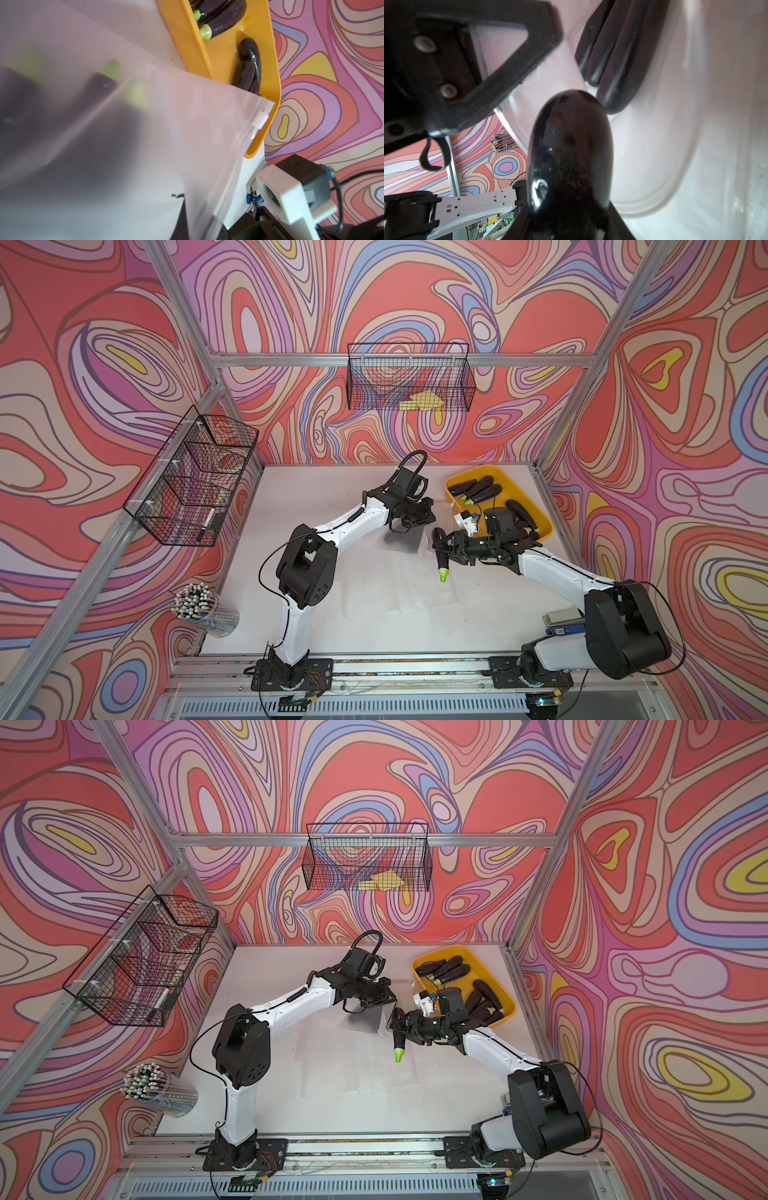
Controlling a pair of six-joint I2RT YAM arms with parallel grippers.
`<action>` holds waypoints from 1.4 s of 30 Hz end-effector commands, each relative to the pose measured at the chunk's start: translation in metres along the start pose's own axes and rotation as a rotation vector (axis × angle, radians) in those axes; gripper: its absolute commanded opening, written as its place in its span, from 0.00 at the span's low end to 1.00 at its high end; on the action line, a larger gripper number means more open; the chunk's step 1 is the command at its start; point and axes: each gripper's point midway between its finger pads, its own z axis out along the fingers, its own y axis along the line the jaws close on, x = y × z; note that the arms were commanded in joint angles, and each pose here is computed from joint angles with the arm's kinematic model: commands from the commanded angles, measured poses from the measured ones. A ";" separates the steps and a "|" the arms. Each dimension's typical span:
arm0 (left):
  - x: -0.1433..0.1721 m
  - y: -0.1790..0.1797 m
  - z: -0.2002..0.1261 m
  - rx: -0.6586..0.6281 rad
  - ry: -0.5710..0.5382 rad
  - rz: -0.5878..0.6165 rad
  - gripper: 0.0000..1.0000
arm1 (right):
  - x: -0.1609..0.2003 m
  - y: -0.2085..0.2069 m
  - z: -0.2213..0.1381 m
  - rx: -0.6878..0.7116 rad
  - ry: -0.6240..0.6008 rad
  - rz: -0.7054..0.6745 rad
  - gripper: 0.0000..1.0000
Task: Place the eggplant in a zip-top bag and seal the zipper
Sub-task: Place the eggplant in the zipper food storage bag.
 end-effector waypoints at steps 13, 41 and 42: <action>0.026 -0.003 -0.023 -0.034 0.014 0.051 0.00 | -0.073 -0.016 0.014 0.162 -0.229 0.207 0.28; -0.008 0.004 -0.028 0.031 -0.040 -0.128 0.00 | -0.051 0.056 0.001 0.306 -0.208 -0.010 0.72; -0.010 0.006 -0.027 0.027 -0.042 -0.133 0.00 | -0.049 0.065 -0.005 0.293 -0.204 -0.031 0.72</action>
